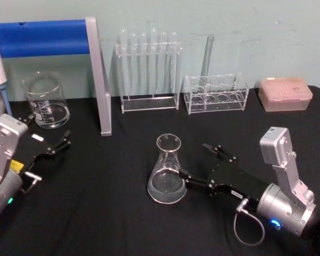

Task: Grasp the erlenmeyer flask with one hand, shake it three times, then place it back.

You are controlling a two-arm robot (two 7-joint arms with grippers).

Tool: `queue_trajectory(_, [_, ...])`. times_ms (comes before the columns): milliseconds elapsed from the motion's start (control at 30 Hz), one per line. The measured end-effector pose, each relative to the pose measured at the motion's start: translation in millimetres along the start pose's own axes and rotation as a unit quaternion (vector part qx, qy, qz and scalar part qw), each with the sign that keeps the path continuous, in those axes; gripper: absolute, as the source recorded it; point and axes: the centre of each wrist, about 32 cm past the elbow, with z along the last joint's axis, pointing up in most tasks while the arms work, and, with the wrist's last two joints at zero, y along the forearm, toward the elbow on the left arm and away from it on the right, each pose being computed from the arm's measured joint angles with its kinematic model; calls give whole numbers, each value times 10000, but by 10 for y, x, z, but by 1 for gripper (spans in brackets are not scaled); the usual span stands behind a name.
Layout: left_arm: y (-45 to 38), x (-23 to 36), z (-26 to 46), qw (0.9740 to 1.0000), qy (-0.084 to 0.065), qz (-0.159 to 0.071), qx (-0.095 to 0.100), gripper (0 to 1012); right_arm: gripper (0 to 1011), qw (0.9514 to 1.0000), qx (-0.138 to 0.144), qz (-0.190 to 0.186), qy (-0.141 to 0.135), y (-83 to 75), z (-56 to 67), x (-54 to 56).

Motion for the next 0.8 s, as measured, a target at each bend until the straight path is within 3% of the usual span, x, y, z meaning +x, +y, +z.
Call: queue_trajectory(800, [0,0,0,10000,0,0,-1,1001,1000,9993,256,268,5,347,31,-47])
